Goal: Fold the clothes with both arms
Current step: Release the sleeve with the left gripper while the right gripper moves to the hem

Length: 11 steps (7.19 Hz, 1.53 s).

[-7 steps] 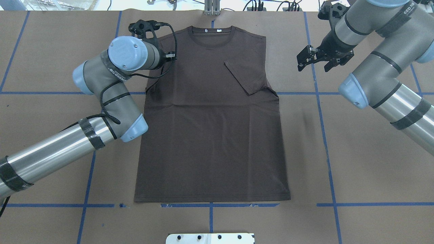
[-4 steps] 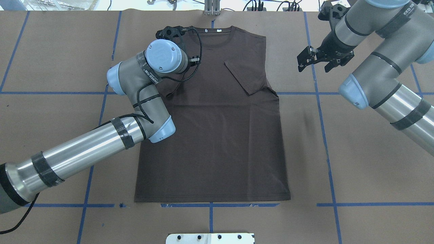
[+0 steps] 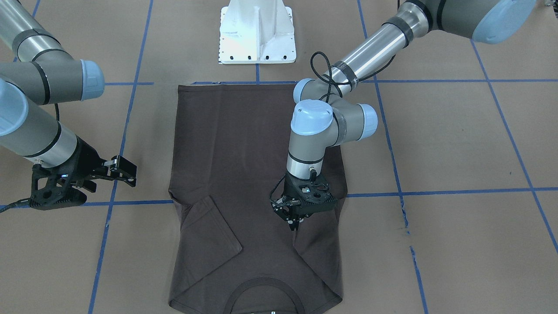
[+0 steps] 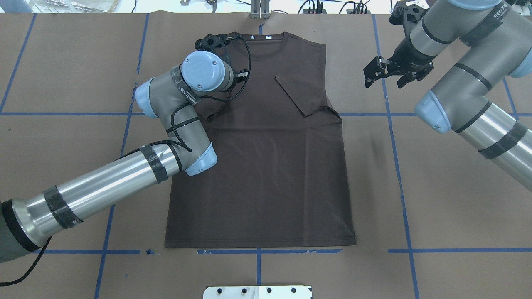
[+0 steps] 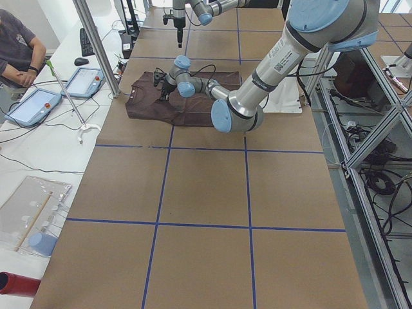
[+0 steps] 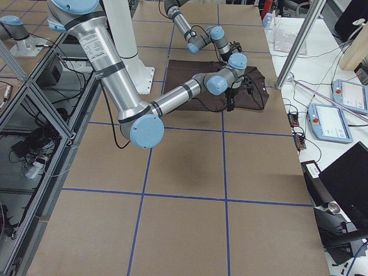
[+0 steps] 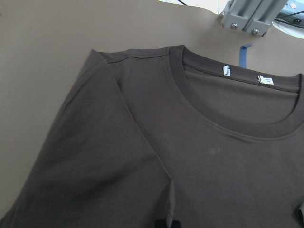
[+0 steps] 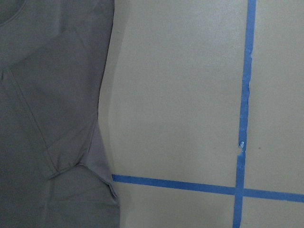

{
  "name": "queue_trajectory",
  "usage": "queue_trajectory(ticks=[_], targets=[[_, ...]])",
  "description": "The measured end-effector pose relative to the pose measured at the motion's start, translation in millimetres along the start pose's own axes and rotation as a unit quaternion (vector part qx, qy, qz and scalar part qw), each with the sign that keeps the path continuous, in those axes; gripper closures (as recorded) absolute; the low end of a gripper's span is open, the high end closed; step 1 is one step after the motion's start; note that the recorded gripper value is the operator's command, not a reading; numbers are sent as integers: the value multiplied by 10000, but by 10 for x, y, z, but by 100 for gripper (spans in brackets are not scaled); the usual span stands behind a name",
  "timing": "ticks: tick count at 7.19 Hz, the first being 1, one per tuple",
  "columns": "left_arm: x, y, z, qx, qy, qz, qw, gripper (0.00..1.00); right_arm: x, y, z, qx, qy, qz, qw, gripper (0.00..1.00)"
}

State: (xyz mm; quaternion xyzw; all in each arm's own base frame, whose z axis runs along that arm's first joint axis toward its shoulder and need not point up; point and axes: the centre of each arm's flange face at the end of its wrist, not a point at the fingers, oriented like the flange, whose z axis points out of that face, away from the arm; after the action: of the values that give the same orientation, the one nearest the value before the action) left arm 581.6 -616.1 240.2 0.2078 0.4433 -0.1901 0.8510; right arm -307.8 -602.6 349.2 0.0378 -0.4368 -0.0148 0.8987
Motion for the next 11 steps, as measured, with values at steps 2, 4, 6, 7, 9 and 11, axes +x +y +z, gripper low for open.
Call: queue_trajectory(ticks=[2,4,6,7,9,11], targets=[[1,15,-162,-46,263,29,9996,0,35,21,-20,63,45,7,10000,0],[-329,141,-507,-345,555,84,9978,0,171,311,36,111,173,286,9994,0],[-712,257,-1004,-635,431,338,9965,0,2,906,339,121,330,666,9972,0],[-794,280,-1265,-735,294,567,9952,0,-96,1276,437,168,264,858,9958,0],[-988,330,-1729,-772,283,785,9935,0,-201,2181,653,327,16,1081,9936,0],[-1015,337,-1942,-736,394,794,9933,0,-512,2873,918,386,5,1036,9939,0]])
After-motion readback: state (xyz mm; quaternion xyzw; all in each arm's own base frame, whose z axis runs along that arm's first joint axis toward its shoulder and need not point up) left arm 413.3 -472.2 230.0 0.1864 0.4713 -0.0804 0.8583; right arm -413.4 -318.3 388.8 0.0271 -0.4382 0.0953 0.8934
